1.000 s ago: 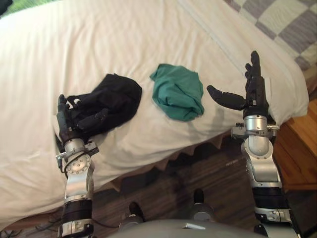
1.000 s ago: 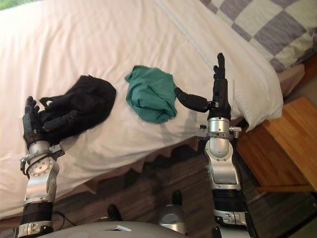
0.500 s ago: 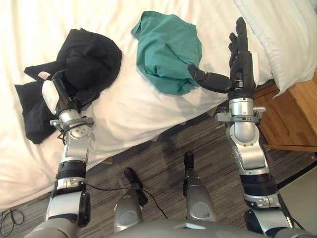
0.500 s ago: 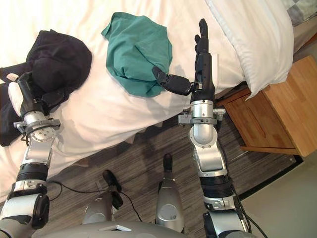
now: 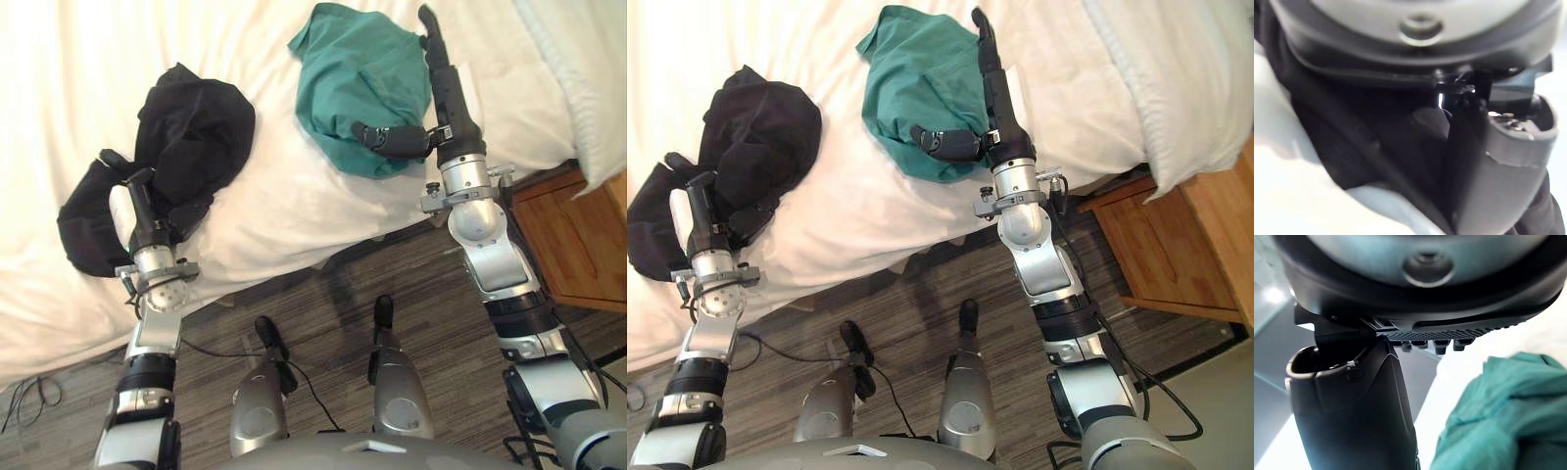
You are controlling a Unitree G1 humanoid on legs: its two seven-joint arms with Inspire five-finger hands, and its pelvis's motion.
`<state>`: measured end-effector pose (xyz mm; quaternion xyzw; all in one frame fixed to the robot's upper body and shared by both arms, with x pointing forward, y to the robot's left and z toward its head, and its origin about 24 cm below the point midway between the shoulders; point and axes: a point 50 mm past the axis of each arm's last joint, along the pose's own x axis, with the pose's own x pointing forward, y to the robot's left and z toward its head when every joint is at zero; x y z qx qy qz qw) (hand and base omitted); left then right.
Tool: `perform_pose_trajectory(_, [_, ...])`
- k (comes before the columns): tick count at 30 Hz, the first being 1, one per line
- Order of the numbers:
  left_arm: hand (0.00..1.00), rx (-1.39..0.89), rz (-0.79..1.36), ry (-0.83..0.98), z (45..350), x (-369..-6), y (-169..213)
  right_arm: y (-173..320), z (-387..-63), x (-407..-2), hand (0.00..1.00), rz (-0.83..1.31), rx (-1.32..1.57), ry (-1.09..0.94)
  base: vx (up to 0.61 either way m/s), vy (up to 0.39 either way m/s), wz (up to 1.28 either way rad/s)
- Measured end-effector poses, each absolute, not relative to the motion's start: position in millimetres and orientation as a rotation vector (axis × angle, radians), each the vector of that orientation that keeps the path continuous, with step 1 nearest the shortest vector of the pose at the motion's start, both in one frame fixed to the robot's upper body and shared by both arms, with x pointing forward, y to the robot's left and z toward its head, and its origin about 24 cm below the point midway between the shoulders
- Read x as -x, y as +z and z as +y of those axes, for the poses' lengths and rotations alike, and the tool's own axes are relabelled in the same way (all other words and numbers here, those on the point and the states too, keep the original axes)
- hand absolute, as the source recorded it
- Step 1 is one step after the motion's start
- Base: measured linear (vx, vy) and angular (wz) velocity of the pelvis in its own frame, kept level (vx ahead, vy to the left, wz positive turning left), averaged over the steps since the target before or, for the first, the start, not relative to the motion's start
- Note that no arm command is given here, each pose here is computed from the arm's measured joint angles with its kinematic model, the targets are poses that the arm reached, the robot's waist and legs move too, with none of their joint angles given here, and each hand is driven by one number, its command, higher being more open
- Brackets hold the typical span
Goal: Tidy up the quilt and then pick up the clothes from the bed and put them into the laundry hamper
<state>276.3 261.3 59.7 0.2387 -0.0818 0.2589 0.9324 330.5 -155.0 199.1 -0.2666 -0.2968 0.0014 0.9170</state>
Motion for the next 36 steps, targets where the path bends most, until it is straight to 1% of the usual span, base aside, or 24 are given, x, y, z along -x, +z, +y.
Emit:
perform_pose_trajectory(3, [0.0, -0.424, -0.177, 0.503, 253.6, -270.3, 56.5, 184.8, -157.2, -348.6, 1.0, -0.509, 0.659, 0.032, -0.02, -0.003, 0.26])
perform_pose_trajectory(4, [0.0, -0.39, -0.18, 0.49, 251.2, -268.3, 56.3, 181.1, -159.0, -357.4, 0.0, -0.467, 0.7, 0.043, -0.03, 0.001, 0.16])
perform_pose_trajectory(6, [0.0, -0.363, -0.192, 0.466, 248.2, -268.3, 56.8, 183.2, -163.5, -369.2, 0.0, -0.436, 0.772, 0.042, -0.04, 0.004, 0.14])
perform_pose_trajectory(9, [0.0, -0.299, -0.207, 0.435, 244.4, -269.5, 58.1, 203.6, -182.9, -384.8, 0.0, -0.422, 0.858, -0.001, -0.06, 0.014, 0.17])
perform_pose_trajectory(10, [0.0, -0.27, -0.21, 0.415, 240.8, -270.3, 58.3, 211.9, -194.4, -388.8, 0.0, -0.412, 0.885, -0.032, -0.09, 0.027, 0.24])
perform_pose_trajectory(13, [0.0, -0.183, -0.232, 0.351, 228.8, -272.5, 62.3, 233.3, -214.2, -392.6, 0.0, -0.42, 0.867, -0.122, -0.08, 0.017, 0.3])
perform_pose_trajectory(14, [0.0, -0.142, -0.239, 0.319, 221.8, -271.3, 62.9, 231.4, -223.8, -390.2, 0.0, -0.411, 0.827, -0.166, -0.07, 0.005, 0.23])
perform_pose_trajectory(15, [0.0, -0.129, -0.237, 0.311, 219.2, -269.1, 61.5, 230.5, -226.4, -388.1, 0.0, -0.415, 0.805, -0.184, -0.04, -0.007, 0.15])
perform_pose_trajectory(16, [0.0, -0.083, -0.218, 0.294, 212.0, -262.1, 55.0, 222.7, -229.4, -381.6, 0.0, -0.42, 0.737, -0.208, 0.01, -0.014, 0.2])
perform_pose_trajectory(17, [0.0, -0.056, -0.186, 0.279, 205.8, -254.1, 46.0, 204.9, -230.0, -372.0, 0.0, -0.408, 0.675, -0.218, 0.05, -0.023, 0.22])
perform_pose_trajectory(19, [0.0, -0.042, -0.125, 0.271, 202.2, -242.8, 31.7, 171.6, -223.9, -357.0, 0.0, -0.37, 0.599, -0.2, 0.07, -0.025, 0.15])
perform_pose_trajectory(20, [0.0, -0.034, -0.085, 0.274, 201.2, -235.3, 22.8, 146.0, -216.8, -345.5, 0.0, -0.326, 0.533, -0.177, 0.11, -0.036, 0.2])
perform_pose_trajectory(22, [0.0, -0.019, 0.009, 0.278, 199.1, -222.8, 5.8, 74.7, -194.9, -305.0, 0.0, -0.169, 0.391, -0.122, 0.18, -0.075, 0.4])
perform_pose_trajectory(23, [0.0, -0.02, 0.037, 0.28, 199.5, -218.9, 0.3, 57.1, -188.7, -292.8, 0.0, -0.117, 0.353, -0.108, 0.19, -0.108, 0.54])
perform_pose_trajectory(25, [0.0, -0.028, 0.12, 0.257, 195.6, -214.2, -13.5, -1.0, -166.9, -245.7, 0.0, 0.093, 0.248, -0.04, 0.16, -0.116, 0.86])
perform_pose_trajectory(26, [0.0, -0.026, 0.137, 0.234, 191.0, -214.1, -16.1, -22.5, -158.0, -222.3, 0.0, 0.187, 0.193, -0.022, 0.15, -0.15, 1.29])
perform_pose_trajectory(28, [0.0, -0.016, 0.162, 0.214, 187.4, -213.7, -20.9, -49.1, -137.0, -189.9, 0.0, 0.325, 0.015, 0.025, 0.1, -0.216, 1.34])
perform_pose_trajectory(30, [0.0, 0.082, 0.208, 0.219, 182.9, -208.2, -30.3, -71.0, -102.0, -165.2, 0.0, 0.472, -0.208, 0.146, 0.05, -0.311, 1.01])
perform_pose_trajectory(32, [0.0, 0.175, 0.235, 0.229, 174.8, -205.5, -35.6, -75.3, -87.1, -159.8, 0.0, 0.518, -0.323, 0.193, -0.02, -0.16, 0.58])
perform_pose_trajectory(34, [0.0, 0.323, 0.321, 0.256, 152.5, -193.0, -49.7, -75.0, -80.0, -158.5, 0.0, 0.528, -0.366, 0.223, -0.07, -0.108, 1.2])
perform_pose_trajectory(36, [0.0, 0.36, 0.374, 0.286, 153.9, -178.1, -59.3, -75.9, -79.1, -155.8, 0.0, 0.533, -0.354, 0.211, -0.02, -0.058, 1.61])
